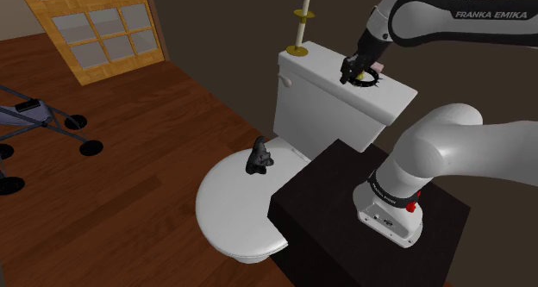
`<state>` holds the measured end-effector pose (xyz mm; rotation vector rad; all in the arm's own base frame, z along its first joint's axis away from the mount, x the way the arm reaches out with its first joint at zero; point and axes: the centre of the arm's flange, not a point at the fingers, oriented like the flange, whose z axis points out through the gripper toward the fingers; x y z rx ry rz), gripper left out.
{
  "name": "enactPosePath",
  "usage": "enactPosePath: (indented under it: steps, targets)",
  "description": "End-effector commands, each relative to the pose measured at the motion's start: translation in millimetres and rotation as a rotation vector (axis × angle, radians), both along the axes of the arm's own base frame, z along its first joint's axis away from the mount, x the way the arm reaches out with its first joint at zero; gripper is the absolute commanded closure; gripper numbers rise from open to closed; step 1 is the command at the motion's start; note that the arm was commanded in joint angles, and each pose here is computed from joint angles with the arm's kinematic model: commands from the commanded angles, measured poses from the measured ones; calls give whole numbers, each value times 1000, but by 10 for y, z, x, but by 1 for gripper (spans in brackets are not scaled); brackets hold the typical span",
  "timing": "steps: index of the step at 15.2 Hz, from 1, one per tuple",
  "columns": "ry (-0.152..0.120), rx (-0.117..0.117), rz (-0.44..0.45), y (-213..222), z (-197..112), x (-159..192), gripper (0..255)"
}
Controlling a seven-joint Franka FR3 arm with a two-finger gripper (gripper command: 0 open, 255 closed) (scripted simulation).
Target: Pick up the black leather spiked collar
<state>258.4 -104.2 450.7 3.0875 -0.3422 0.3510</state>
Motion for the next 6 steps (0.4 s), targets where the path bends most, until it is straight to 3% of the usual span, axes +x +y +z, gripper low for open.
enactPosePath:
  steps: [1,6]
  targets:
    - [0,0,0,-1,109,-1,255]
    - [0,0,0,-1,275,-1,255]
